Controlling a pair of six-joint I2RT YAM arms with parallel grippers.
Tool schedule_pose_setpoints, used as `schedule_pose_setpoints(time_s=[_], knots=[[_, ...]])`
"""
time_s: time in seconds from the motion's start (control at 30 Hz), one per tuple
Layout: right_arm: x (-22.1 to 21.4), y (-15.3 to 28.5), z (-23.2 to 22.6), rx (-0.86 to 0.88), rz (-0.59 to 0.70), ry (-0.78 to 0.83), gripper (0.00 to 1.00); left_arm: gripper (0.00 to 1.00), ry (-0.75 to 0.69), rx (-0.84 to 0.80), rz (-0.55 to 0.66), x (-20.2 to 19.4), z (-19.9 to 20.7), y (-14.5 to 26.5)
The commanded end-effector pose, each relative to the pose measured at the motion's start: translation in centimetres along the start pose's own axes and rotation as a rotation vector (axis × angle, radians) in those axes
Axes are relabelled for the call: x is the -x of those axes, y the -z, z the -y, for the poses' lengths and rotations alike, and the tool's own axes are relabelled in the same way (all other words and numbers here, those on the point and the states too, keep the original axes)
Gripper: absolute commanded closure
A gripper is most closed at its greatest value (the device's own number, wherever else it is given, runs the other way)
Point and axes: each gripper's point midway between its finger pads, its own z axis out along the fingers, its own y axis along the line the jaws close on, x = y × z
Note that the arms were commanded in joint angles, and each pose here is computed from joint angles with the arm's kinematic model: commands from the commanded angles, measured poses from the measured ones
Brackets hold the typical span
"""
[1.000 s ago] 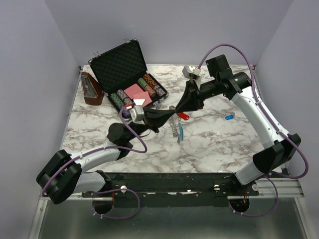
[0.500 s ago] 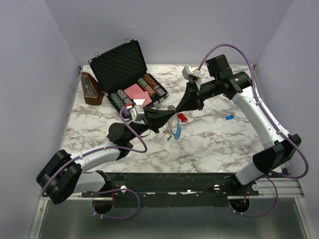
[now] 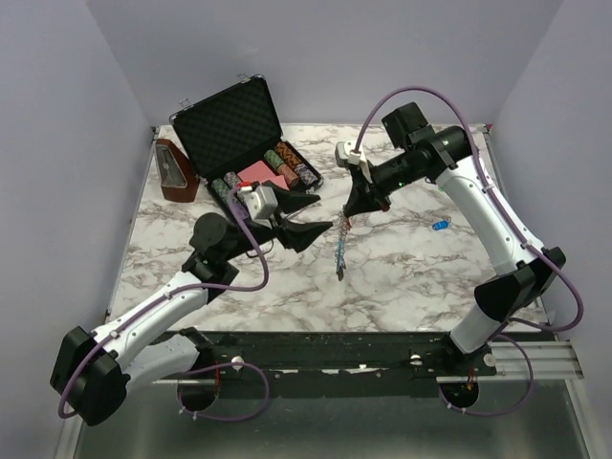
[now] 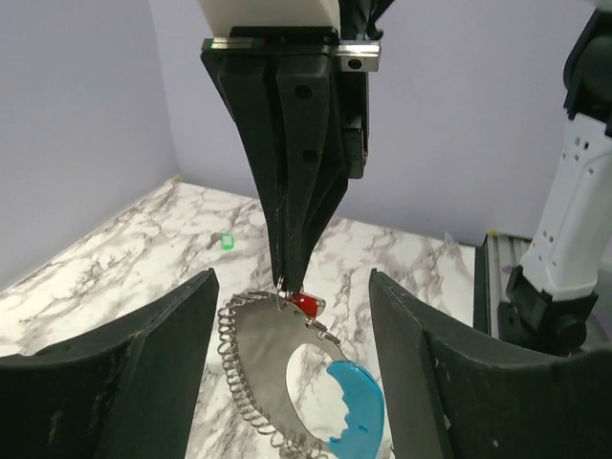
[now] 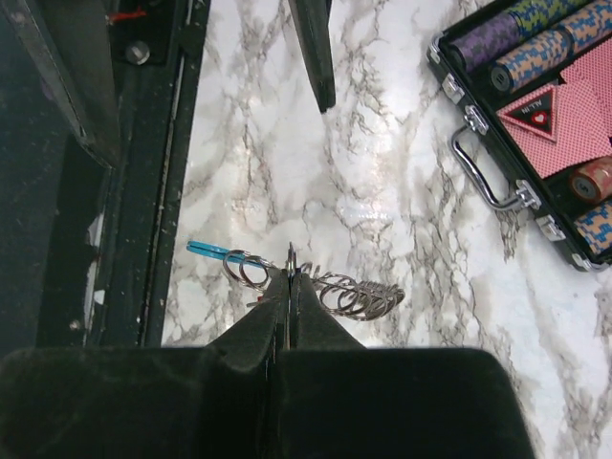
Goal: Put the keys on the keyring
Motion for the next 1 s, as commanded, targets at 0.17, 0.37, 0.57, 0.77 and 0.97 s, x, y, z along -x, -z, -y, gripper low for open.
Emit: schedule_pose_setpoints(time_s=[0.17, 0.37, 0.57, 0.77, 0.97], knots=[[-1.0, -0.1, -1.5, 0.004, -0.152, 0.059, 1.00, 0.41, -0.023, -0.104, -0.256, -4.4, -0.1, -0.7], [-0.9, -0.3, -1.5, 0.007, -0.153, 0.061, 1.00, 0.50, -0.050, -0.130, -0.263, -4.6, -0.3, -1.6], [-0.8, -0.4, -1.5, 0.009, -0.152, 0.064, 1.00, 0.61, -0.041, -0.139, -0.284, -5.2, -0.6, -1.9], [-1.0, -0.5, -1.6, 0.015, -0.154, 0.059, 1.00, 0.74, -0.018, -0.179, -0.298, -5.5, -0.1, -2.3], [-1.0, -0.6, -1.9, 0.022, -0.153, 0.058, 1.00, 0.86, -0.007, -0.200, -0.304, -5.6, 0.1, -2.5]])
